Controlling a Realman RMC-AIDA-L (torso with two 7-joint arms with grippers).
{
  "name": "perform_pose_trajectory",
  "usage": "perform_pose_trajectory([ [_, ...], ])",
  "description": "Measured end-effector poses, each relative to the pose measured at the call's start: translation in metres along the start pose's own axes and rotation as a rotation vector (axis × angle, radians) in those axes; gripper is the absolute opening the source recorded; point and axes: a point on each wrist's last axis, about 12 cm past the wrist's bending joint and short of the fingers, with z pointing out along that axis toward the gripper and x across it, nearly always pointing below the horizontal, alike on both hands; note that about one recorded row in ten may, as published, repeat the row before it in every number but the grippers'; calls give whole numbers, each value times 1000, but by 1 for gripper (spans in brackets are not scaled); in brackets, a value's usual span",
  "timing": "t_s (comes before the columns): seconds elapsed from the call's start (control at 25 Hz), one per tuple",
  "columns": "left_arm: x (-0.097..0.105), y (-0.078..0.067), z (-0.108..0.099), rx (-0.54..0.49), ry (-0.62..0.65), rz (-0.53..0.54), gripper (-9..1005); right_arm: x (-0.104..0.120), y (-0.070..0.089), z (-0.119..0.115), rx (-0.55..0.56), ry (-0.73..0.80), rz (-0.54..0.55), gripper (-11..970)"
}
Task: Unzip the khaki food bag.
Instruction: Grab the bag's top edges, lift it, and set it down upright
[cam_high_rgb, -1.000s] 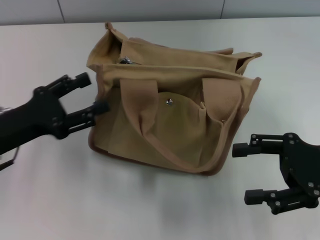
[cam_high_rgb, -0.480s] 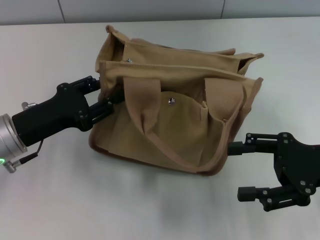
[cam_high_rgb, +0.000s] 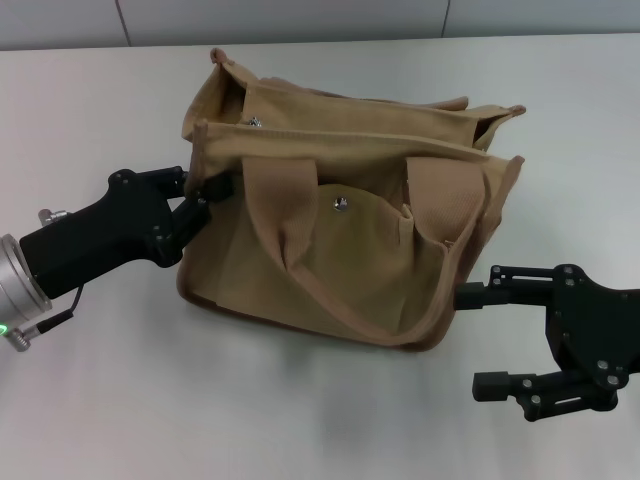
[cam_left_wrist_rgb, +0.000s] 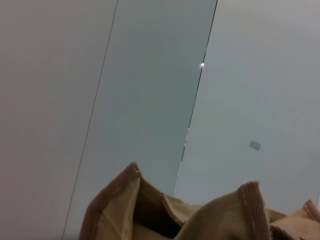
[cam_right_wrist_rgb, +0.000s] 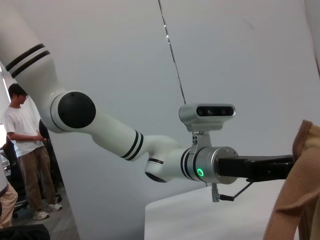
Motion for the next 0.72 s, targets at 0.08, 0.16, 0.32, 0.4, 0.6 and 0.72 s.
perform_pose_trajectory([
  [0.08,1,0,0,-5,-5,-10,150,0,0,0,3,1,0,793],
  [0.16,1,0,-1,-18,-16,-25,121,1,-1,1,8,1,0,793],
  [0.32,-1,6,-8,-82,-57,-32,91,1,-1,3,9,-3,2,792],
  [0.4,-5,12,-16,-142,-99,-36,91,2,-1,4,12,-2,2,791],
  [0.6,-21,36,-34,-348,-235,-72,91,2,-5,5,50,-18,-3,790],
  [0.72,-34,43,-34,-373,-328,-96,91,1,-8,4,90,-65,-4,789],
])
